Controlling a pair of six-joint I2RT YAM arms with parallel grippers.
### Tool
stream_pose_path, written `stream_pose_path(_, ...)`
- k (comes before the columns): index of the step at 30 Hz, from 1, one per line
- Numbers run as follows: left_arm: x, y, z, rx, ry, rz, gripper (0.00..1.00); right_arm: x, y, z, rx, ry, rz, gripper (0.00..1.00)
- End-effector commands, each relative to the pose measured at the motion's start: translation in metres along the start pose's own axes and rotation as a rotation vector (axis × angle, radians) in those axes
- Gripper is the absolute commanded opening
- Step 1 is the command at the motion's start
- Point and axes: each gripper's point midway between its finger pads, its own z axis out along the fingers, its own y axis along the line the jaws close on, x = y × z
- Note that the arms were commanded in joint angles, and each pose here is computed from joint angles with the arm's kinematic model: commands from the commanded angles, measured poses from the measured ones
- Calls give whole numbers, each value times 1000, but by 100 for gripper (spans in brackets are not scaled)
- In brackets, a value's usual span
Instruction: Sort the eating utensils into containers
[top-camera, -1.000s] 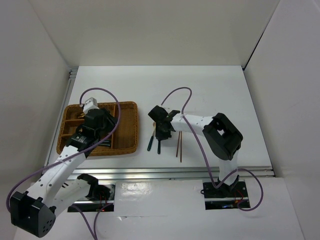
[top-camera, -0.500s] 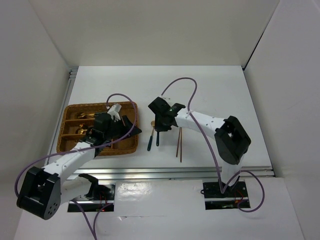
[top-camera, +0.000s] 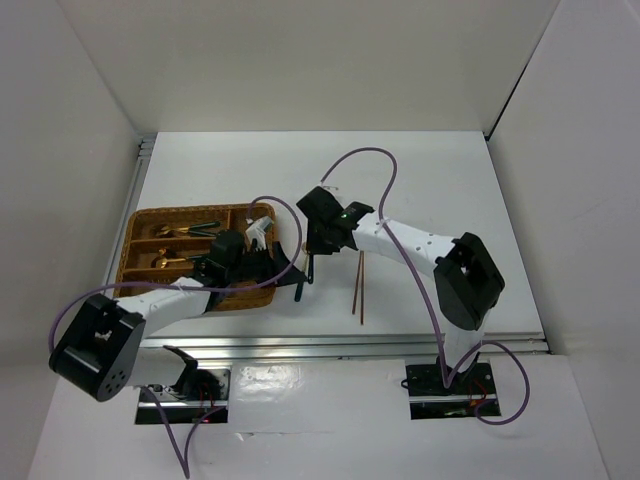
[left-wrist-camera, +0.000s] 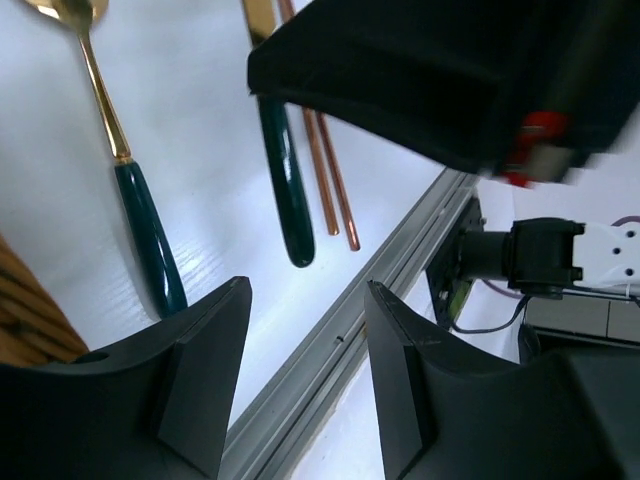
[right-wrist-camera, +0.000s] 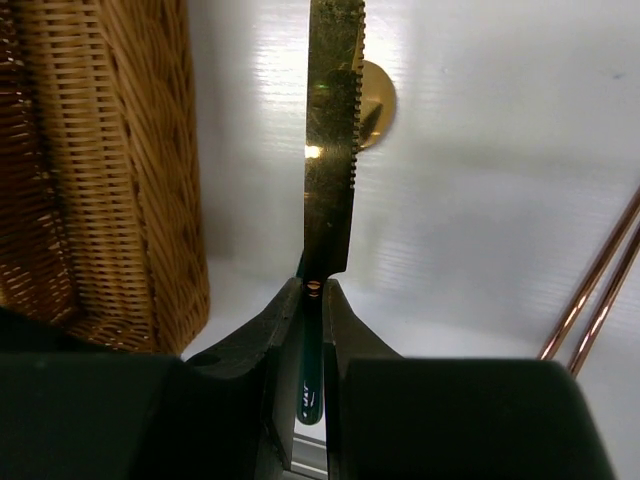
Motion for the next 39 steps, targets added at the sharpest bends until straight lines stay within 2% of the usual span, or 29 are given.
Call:
stream_pose_path(1,-15,-23,11,84,-9,49,62,-40,29,-25,-113,-113,13,8)
stream_pose_path(7,-22,-25,27,92,-7,39,59,-40,40,-33,-185,-118,17,8)
stream_pose_path(11,-31,-24,37,86,-14,30,51,-36,38,-31,-186,-105,15,8)
stream_pose_path(13,-30,-20,42,80,-7,13,27,-36,37,-34,-188,-108,15,8)
stream_pose_path(14,-30,-18,44,70,3,4,20,-38,39,-34,-195,-115,17,8)
stream_pose_path(16,-26,-12,45,45,15,-22,17,-39,35,-35,-182,-128,19,8)
stream_pose_path(19,-27,-4,46,7,2,-33,17,-39,29,-37,-156,-131,19,16)
stream_pose_path(23,-44,-4,35,-42,-86,-22,17,-45,27,-48,-143,-149,22,30)
stream_pose_path(24,-48,-7,33,-41,-103,-25,17,-48,25,-53,-132,-159,23,40)
stream_pose_path(27,-61,2,19,-82,-164,-61,17,-62,27,-78,-153,-217,28,54)
stream_pose_path(33,-84,22,-20,-198,-323,-113,15,-86,8,-107,-131,-317,61,59)
stream_pose_path(35,-88,29,-43,-291,-388,-199,15,-83,-2,-99,-100,-307,64,59)
stream_pose_path(36,-95,49,-60,-390,-474,-247,15,-77,-8,-93,-97,-280,65,59)
stream_pose_path(38,-99,53,-91,-446,-598,-349,17,-70,-6,-91,-113,-253,59,59)
stream_pose_path(39,-86,69,-106,-534,-619,-426,17,-60,-6,-84,-124,-220,52,59)
